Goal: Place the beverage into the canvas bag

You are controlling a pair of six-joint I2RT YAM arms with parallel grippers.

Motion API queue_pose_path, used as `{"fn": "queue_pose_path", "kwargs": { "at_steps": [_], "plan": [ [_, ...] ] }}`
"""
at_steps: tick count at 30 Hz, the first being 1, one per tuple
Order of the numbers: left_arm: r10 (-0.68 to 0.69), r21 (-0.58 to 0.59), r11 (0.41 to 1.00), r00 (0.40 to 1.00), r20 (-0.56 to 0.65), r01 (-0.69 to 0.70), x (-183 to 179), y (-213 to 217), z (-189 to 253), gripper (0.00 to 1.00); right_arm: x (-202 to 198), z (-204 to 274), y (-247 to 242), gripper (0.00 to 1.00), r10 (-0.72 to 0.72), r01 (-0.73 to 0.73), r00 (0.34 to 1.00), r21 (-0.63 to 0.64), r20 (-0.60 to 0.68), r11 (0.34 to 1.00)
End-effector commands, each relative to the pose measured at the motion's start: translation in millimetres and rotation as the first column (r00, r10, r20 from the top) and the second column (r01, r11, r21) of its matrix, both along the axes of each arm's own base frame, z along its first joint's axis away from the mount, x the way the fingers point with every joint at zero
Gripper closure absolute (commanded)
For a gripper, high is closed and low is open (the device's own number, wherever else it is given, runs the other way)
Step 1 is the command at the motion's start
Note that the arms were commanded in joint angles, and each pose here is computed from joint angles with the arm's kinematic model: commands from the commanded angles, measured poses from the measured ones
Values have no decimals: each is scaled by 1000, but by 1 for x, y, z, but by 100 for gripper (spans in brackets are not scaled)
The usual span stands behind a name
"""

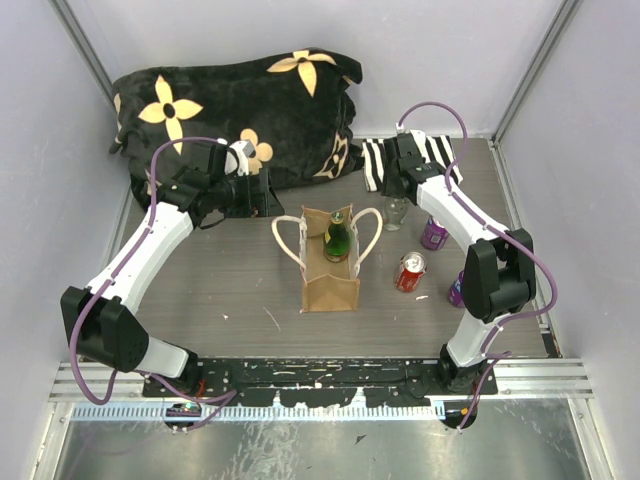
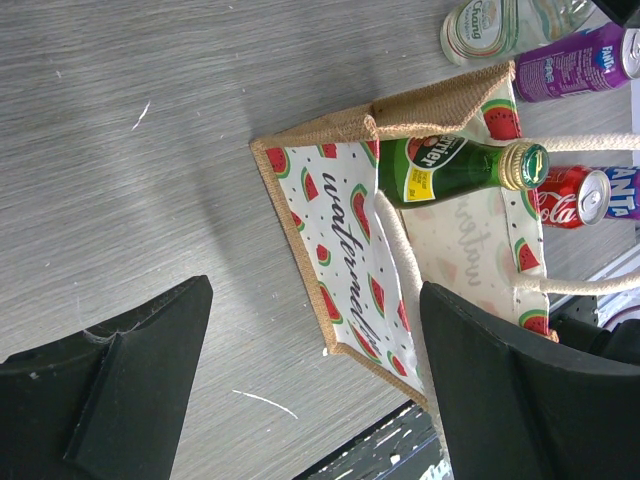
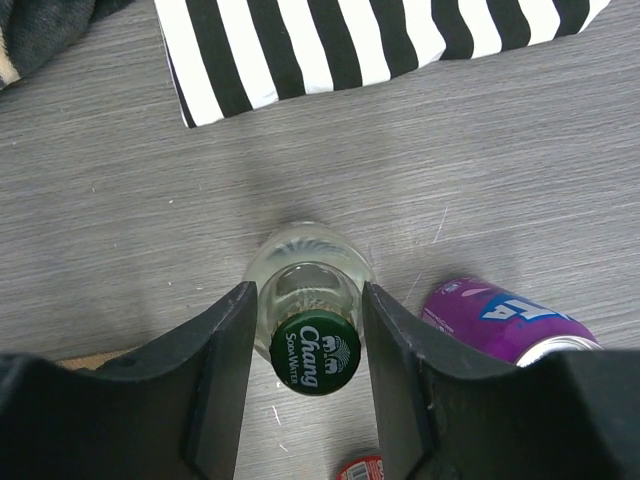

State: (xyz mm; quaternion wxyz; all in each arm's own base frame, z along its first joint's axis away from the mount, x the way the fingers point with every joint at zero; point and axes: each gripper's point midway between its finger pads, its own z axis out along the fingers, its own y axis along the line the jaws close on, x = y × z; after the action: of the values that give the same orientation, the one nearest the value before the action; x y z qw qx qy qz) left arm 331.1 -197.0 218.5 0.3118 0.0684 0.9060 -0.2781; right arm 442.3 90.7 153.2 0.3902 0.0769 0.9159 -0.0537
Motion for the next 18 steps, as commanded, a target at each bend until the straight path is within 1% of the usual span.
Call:
{"fn": "queue_pose_path", "kwargs": {
  "at_steps": [1,8,15,18],
  "plan": [
    [-10,-14,1000,1000,15,10,-1,-1,4,8,7,29,-6,50,-30,30,998,-1,59,1000],
    [-10,-13,1000,1000,15,10,-1,-1,3,8,6,29,-6,57,-29,29,998,1,62,1000],
    [-9,-13,1000,1000,18,9,-1,-1,3,8,2,15,-5,53,-30,28,996,27,90,999],
    [-8,-10,1000,1000,13,8,-2,0,0,8,-1,13,-9,52,-42,38,989,32,139,999]
  ]
}}
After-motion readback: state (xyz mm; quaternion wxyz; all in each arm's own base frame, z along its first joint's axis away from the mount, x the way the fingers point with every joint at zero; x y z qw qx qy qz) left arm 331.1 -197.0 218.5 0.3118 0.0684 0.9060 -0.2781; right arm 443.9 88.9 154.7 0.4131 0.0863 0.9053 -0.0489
